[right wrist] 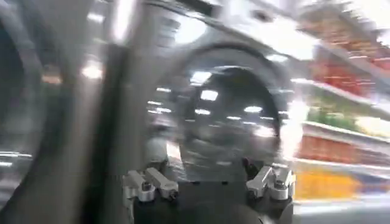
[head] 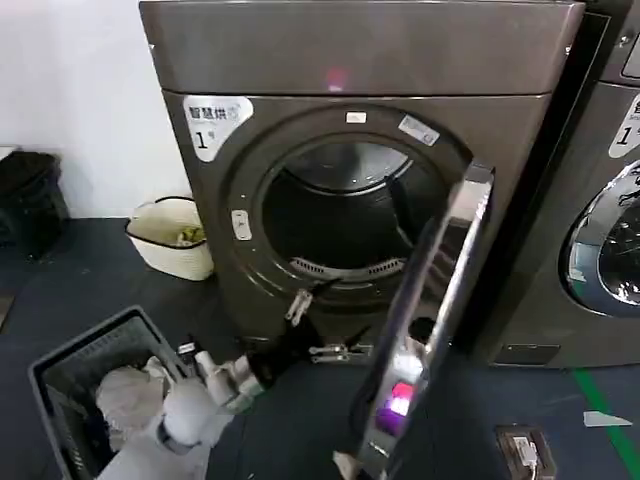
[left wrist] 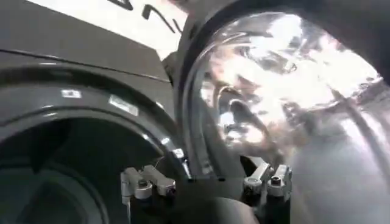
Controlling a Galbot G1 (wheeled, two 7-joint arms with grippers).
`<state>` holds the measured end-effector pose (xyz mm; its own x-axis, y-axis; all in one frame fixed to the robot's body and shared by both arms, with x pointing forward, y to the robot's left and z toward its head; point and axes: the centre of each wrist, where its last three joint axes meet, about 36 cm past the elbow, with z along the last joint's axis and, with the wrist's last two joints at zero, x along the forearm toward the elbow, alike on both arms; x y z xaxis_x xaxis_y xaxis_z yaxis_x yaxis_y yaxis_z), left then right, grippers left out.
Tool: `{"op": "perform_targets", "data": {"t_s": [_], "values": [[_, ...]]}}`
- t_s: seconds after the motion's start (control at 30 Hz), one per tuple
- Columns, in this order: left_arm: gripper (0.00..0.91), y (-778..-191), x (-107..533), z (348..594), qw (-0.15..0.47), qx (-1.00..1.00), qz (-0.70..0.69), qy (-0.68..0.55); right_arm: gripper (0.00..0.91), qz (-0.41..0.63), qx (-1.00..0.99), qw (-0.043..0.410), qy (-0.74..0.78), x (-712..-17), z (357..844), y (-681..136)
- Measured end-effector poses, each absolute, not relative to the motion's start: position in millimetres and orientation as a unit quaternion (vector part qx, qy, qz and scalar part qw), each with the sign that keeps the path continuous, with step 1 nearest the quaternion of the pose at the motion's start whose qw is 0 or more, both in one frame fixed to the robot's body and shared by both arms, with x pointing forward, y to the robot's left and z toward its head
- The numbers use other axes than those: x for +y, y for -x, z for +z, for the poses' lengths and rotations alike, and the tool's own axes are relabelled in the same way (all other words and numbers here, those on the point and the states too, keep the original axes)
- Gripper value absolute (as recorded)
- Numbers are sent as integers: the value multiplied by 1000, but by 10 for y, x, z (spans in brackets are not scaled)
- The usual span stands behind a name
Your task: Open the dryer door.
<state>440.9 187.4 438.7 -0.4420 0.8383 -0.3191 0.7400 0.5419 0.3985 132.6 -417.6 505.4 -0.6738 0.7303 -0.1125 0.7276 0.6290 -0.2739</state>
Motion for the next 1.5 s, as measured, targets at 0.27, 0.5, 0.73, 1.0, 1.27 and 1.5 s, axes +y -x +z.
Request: {"op": "perform_targets", "data": {"t_s": [0.27,0.5,0.73,1.0,1.27,1.5], "values": [[907,-4592,1555,4320,247,829,95,-492,907,192,-812,41,550,-4629,4981,-972],[907,-4734,1250,4328,251,819,86,-509,907,229,-747,52,622,-4967,4969,-584],[907,-4873,922,4324,255,807,79,-527,907,241,-697,68,672,-5152,4995,-273],[907,-5020,460,4277,248,796,63,-548,907,244,-654,87,711,-5271,5049,19],[907,-5116,106,4266,242,791,57,-560,907,260,-625,84,731,-5332,5124,271],[907,-5199,-164,4255,234,785,58,-570,907,260,-624,71,733,-5308,5240,292]]}}
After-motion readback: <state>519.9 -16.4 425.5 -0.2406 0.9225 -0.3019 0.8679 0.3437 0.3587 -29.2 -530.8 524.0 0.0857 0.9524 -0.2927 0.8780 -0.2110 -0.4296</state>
